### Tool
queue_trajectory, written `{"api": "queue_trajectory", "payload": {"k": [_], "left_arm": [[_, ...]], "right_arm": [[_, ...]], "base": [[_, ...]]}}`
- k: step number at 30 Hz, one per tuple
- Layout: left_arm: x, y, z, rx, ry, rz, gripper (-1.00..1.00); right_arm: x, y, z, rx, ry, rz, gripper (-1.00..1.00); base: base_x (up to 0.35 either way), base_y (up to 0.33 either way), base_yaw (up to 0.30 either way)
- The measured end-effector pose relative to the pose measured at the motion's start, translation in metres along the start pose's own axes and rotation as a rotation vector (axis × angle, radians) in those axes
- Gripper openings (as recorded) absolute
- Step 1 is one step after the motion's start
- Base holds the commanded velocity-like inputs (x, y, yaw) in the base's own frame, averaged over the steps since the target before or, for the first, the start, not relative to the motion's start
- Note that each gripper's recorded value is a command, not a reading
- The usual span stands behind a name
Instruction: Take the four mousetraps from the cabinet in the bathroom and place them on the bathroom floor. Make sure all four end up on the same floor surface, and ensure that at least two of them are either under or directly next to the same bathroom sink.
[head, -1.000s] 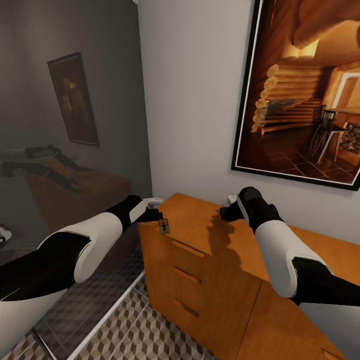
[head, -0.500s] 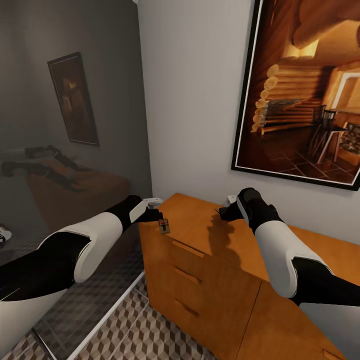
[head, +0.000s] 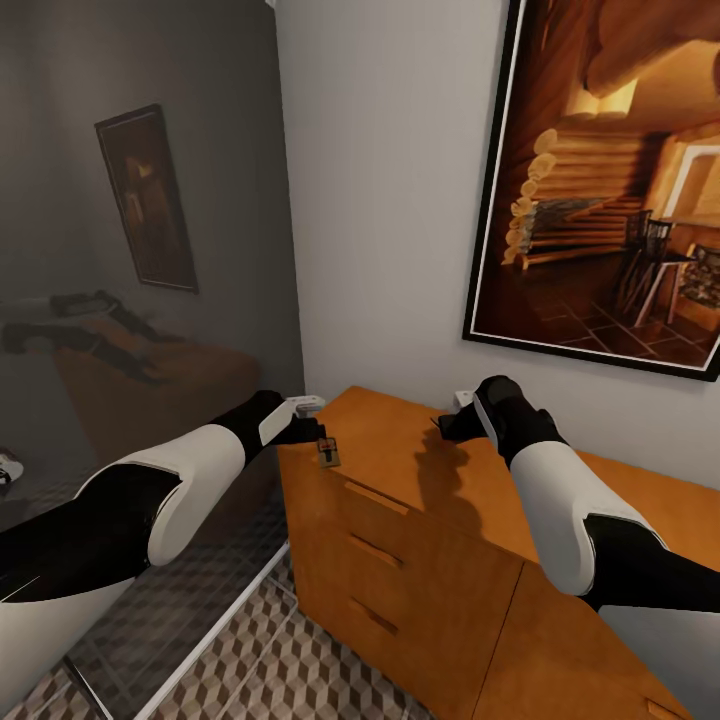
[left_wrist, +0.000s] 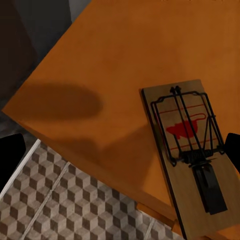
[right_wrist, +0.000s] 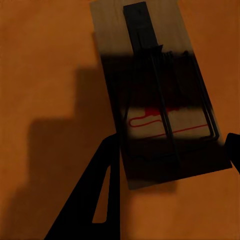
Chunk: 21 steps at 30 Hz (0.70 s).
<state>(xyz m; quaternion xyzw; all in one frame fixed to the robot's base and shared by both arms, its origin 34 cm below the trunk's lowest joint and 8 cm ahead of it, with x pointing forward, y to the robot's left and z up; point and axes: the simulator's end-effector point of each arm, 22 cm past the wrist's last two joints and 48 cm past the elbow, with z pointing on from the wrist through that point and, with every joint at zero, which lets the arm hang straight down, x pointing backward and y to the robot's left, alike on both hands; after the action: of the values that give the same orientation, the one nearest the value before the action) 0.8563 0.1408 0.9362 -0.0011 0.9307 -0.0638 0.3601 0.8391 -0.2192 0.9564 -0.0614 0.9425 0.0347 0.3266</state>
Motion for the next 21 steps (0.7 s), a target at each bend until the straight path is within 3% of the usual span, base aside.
{"api": "queue_trajectory", "payload": {"k": [21], "left_arm": [[0.0001, -0.0002, 0.0000, 0.001, 0.001, 0.001, 1.00]], "right_arm": [[-0.0005, 0.0005, 0.0004, -0.001, -0.004, -0.001, -1.00]], "base": [[0.000, 0.000, 0.000]]}}
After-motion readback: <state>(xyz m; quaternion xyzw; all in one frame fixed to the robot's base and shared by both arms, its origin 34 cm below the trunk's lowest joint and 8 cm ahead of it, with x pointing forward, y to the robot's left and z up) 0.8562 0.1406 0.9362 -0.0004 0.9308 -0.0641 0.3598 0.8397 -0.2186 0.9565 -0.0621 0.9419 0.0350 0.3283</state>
